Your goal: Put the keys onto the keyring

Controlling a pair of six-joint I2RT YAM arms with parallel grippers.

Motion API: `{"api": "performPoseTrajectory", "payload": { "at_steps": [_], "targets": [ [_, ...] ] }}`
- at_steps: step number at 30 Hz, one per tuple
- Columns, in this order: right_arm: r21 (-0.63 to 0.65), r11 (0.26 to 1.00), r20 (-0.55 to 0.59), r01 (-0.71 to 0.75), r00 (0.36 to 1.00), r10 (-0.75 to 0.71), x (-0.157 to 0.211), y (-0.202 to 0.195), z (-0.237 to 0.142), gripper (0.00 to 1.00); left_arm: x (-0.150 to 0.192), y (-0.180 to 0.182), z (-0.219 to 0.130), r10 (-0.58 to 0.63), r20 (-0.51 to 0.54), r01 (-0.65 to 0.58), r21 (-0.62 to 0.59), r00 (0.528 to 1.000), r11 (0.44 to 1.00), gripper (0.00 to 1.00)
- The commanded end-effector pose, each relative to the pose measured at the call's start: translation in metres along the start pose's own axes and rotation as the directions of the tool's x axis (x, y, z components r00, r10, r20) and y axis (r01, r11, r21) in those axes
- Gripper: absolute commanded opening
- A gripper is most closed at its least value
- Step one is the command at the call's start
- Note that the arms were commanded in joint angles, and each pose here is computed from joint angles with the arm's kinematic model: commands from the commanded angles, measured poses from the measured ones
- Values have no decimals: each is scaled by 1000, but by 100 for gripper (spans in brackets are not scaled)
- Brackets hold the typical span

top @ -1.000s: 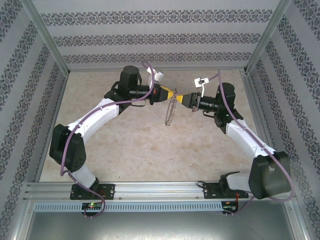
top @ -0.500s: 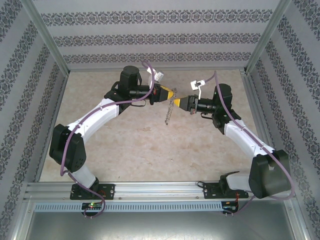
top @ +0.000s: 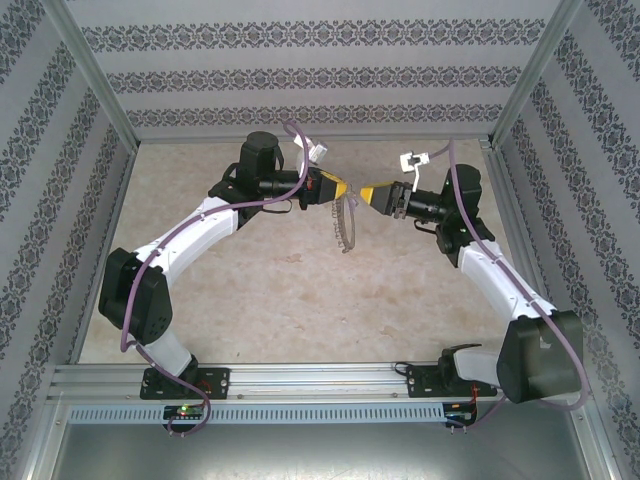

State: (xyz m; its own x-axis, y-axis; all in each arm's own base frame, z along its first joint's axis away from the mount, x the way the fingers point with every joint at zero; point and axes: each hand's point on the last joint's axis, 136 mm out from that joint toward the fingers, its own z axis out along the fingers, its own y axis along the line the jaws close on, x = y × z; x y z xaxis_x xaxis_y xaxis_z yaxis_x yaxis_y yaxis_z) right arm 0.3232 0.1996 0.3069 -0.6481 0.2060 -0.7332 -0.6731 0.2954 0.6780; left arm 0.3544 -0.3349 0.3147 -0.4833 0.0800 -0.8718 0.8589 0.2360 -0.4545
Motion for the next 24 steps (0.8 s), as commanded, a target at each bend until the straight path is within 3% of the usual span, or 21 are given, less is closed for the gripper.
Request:
{"api": "performPoseTrajectory", "payload": {
  "at_steps": [1, 17, 21, 24],
  "targets": [
    [-30, 997, 24, 71, 997, -70, -17, 13, 8, 46, -24, -24, -10, 80, 65, -83, 40, 995, 996, 0],
    [-59, 996, -3, 70, 998, -70, -12, 13, 25, 31, -24, -24, -10, 80, 63, -83, 43, 995, 996, 0],
    [-56, 997, -6, 59, 998, -59, -6, 12, 24, 33, -24, -24, -10, 78, 64, -81, 42, 995, 996, 0],
    [-53, 997, -9, 50, 999, -51, -2, 11, 23, 41, -25, -26, -10, 80, 66, -83, 43, 995, 996, 0]
  ]
}}
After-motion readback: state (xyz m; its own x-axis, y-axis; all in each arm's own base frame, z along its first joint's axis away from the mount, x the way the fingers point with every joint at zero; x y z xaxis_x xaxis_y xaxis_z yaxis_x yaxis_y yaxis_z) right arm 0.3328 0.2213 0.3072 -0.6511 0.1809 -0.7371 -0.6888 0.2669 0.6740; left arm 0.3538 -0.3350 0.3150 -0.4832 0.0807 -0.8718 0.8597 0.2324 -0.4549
